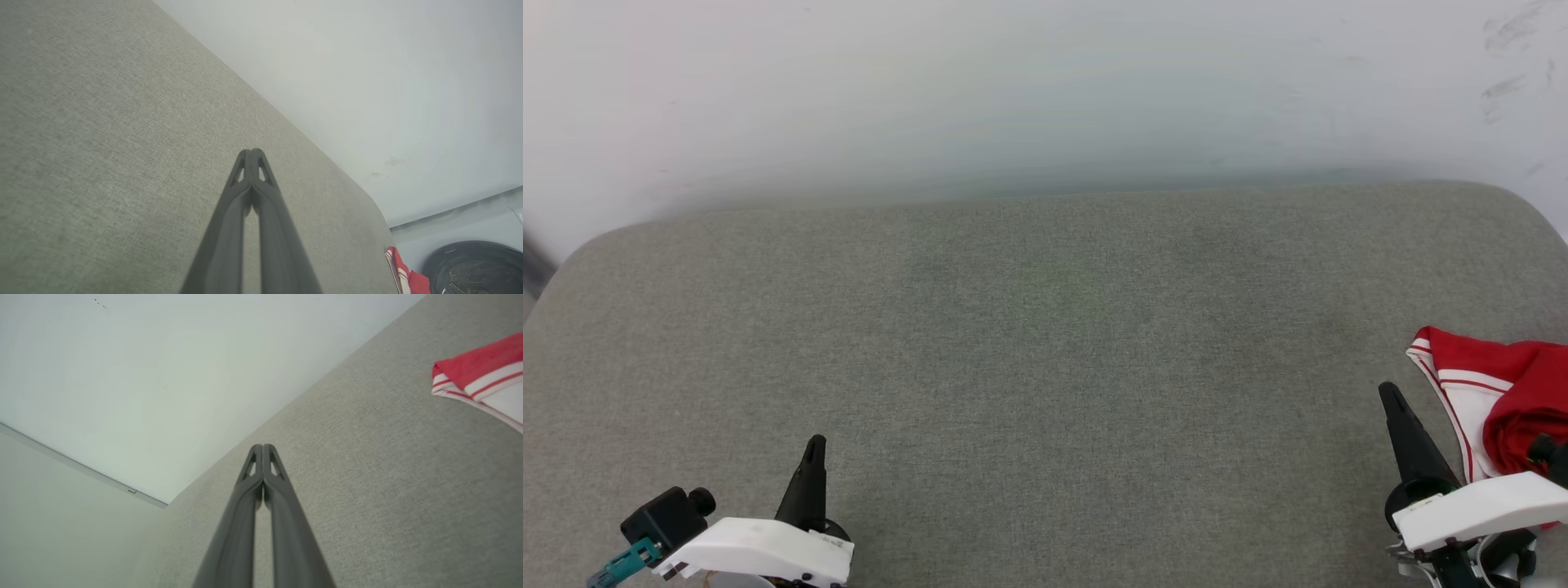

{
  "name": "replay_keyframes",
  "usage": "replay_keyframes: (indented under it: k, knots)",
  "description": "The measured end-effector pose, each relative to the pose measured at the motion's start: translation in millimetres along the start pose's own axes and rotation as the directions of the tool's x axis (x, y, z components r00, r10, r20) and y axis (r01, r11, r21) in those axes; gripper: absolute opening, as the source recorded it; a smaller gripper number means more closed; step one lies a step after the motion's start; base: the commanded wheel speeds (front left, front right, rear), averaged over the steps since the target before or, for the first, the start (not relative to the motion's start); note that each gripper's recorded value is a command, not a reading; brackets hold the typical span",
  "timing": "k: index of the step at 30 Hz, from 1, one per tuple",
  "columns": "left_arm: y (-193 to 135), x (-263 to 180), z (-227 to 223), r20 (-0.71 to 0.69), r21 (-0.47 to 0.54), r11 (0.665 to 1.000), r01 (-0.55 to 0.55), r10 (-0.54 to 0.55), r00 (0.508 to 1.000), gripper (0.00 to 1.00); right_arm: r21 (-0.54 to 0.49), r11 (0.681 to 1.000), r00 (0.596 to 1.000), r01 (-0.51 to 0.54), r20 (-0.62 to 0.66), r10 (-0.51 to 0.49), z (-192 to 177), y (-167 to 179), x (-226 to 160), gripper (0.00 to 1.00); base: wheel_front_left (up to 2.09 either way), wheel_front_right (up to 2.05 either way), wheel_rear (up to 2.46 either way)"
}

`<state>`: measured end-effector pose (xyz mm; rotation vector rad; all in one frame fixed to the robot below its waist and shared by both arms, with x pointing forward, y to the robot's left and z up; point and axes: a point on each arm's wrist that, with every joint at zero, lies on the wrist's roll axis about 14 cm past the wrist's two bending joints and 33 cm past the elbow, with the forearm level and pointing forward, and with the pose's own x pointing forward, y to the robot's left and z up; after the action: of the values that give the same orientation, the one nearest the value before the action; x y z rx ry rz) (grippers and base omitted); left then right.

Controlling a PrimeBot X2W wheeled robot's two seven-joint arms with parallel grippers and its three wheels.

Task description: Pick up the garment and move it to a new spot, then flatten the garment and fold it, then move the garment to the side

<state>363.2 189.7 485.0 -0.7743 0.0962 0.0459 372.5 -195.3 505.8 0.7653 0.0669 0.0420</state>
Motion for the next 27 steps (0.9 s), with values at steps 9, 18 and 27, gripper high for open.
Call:
replay_keyframes:
  k: [9,18,27]
  knots:
    - [-0.2,4.8,2.4,-0.004,-0.139,0.99,0.0,-0.001,1.0,0.0,0.141,0.99,1.0,0.001,0.013,-0.003,1.1,-0.6,2.9,0.0,0.0,0.0,0.0]
    - [0.4,7.6,3.6,-0.008,-0.241,0.971,0.0,-0.002,1.0,0.0,0.242,0.97,1.0,0.0,0.02,-0.005,1.8,-1.4,4.9,0.0,0.0,0.0,0.0]
    - [-0.3,10.4,5.9,-0.004,-0.333,0.943,0.007,-0.009,1.0,0.0,0.335,0.942,1.0,-0.003,0.028,-0.007,2.2,-2.1,6.7,0.0,0.0,0.0,0.0]
